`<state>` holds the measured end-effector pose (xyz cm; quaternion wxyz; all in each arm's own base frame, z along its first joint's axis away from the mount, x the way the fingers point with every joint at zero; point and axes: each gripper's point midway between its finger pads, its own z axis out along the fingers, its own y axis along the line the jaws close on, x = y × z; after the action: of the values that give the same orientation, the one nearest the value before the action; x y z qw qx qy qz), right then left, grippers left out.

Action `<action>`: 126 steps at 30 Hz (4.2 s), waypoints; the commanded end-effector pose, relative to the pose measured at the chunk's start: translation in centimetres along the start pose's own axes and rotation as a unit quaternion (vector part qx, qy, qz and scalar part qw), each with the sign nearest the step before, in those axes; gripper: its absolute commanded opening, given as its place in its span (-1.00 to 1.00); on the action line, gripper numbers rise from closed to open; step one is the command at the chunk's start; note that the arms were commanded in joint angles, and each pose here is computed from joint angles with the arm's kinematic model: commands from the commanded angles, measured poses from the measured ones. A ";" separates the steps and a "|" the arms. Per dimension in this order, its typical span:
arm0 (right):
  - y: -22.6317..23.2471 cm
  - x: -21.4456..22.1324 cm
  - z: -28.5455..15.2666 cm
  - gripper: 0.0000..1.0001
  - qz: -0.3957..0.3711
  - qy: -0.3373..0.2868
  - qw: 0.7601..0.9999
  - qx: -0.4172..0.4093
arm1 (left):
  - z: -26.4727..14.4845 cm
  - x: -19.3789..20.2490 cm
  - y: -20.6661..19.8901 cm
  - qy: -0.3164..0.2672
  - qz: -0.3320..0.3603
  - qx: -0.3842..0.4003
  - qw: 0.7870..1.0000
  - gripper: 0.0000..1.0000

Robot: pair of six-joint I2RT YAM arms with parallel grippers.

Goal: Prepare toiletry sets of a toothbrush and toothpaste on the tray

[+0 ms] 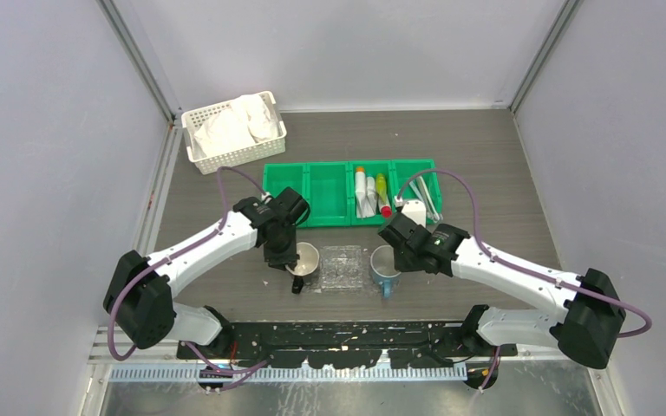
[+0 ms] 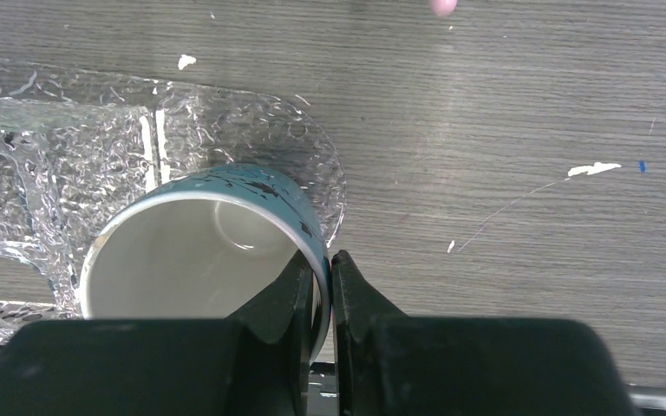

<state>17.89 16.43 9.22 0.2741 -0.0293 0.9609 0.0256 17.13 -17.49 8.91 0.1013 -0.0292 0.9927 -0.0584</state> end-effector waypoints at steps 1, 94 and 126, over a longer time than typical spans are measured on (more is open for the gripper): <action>1.7 -2.6 -0.5 -0.94 0.020 -0.043 0.999 -0.022 | -0.9 -1.2 -2.2 -0.020 -0.004 0.040 0.999 -0.54; 3.2 -19.5 6.7 -0.35 -0.146 -0.181 0.972 0.018 | -5.4 -5.3 -1.8 -0.121 0.042 0.077 0.989 0.93; 2.9 -21.3 10.1 -0.85 -0.132 -0.170 0.976 0.024 | -4.9 -5.7 -1.6 -0.113 0.042 0.075 0.990 0.92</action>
<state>39.51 19.87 9.61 0.3947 -0.1602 0.9032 -0.0535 21.10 -17.70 14.78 0.2065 0.0066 0.9719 -0.1129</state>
